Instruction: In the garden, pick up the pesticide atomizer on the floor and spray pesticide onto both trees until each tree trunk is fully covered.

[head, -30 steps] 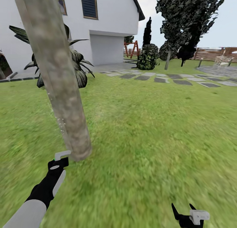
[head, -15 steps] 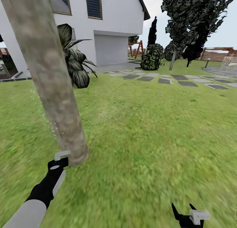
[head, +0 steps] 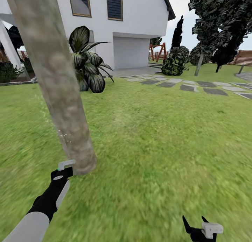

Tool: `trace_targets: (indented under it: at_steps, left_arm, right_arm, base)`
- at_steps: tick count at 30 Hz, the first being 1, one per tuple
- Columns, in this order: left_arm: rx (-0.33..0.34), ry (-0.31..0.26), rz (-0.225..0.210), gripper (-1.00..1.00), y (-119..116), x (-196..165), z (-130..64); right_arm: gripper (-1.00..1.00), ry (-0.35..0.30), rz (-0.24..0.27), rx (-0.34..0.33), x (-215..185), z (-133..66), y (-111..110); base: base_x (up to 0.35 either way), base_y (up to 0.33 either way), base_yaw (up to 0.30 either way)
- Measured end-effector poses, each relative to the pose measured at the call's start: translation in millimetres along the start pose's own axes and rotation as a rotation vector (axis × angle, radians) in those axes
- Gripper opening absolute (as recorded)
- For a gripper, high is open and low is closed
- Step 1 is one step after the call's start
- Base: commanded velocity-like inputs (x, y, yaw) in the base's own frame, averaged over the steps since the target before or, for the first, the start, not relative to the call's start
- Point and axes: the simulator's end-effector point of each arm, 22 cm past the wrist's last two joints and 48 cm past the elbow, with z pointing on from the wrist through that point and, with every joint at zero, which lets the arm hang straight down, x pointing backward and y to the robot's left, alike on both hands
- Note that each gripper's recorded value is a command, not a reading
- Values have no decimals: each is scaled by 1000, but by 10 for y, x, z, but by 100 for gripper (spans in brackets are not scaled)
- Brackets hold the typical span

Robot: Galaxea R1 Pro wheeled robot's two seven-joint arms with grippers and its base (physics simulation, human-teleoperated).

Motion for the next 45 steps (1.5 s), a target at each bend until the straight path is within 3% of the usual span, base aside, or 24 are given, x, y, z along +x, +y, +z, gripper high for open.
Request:
trace_targets:
  at_steps: [11,45]
  left_arm:
    - [2,0,0,-100,-13,2,-3]
    - [1,0,1,-100,-12,3,-2]
  right_arm:
    - [100,-2,-3,1,-7,0,-8]
    - [100,-1,-2,1,-5,1,-3]
  base:
    - [103,-262,48]
    - [45,-270,274]
